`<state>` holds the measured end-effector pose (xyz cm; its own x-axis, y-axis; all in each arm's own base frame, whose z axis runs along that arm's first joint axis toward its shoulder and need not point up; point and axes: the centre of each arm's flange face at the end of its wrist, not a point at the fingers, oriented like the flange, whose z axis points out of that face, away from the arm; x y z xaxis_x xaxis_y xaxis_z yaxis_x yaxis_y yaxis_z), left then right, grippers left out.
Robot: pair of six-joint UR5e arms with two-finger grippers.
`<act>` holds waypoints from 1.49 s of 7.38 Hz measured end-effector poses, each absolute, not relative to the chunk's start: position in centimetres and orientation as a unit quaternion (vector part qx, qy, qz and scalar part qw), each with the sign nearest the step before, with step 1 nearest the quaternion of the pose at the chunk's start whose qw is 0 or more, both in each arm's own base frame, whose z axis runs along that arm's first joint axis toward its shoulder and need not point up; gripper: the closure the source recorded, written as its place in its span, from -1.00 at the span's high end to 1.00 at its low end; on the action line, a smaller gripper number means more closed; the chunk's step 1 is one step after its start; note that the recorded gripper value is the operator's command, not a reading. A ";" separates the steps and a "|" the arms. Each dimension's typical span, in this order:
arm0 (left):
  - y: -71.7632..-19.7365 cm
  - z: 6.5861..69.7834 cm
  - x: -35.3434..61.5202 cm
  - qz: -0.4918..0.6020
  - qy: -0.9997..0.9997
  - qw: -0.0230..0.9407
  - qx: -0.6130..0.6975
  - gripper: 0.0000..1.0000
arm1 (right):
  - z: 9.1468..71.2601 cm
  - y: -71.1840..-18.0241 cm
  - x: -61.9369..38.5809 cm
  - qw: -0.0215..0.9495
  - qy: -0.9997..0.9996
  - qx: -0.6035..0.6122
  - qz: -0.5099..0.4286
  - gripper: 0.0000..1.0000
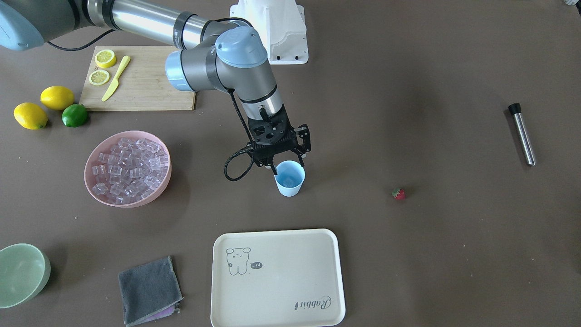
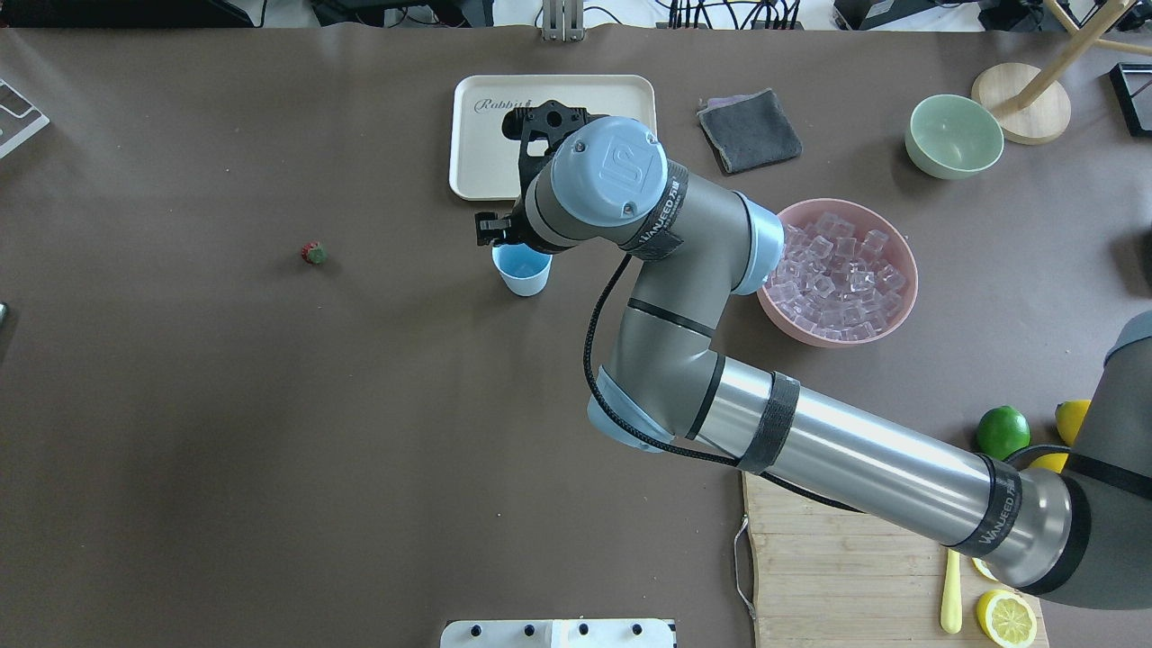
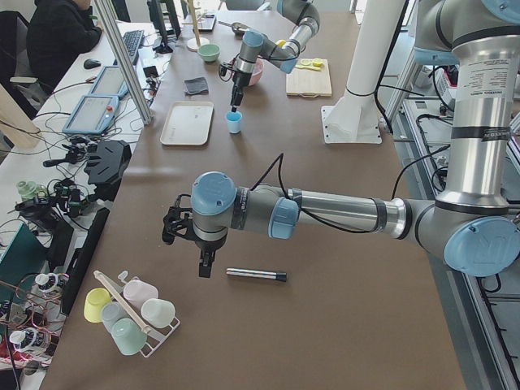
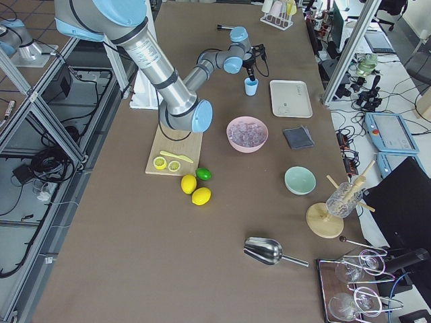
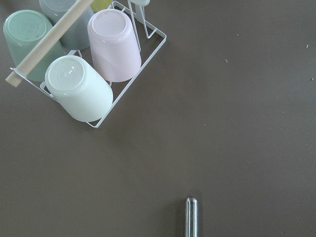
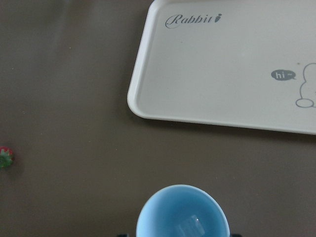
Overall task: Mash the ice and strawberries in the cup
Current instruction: 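Open the right gripper to drop the ice cube into the cup, then move the right gripper back into the ice bowl and grasp a cube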
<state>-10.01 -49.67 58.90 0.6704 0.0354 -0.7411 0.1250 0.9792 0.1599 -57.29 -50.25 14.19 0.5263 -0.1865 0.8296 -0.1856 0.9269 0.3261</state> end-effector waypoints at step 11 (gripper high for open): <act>-49.7 58.6 -10.1 -0.024 0.405 0.908 0.103 0.97 | 37.9 -51.3 -33.6 0.950 -0.277 0.108 -0.099 0.64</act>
<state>-10.09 -49.73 58.63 0.6712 0.0399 -0.7402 0.1265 0.9777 0.1674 -33.60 -51.30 37.88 0.8271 -0.2484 0.5043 0.1284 0.9568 0.2607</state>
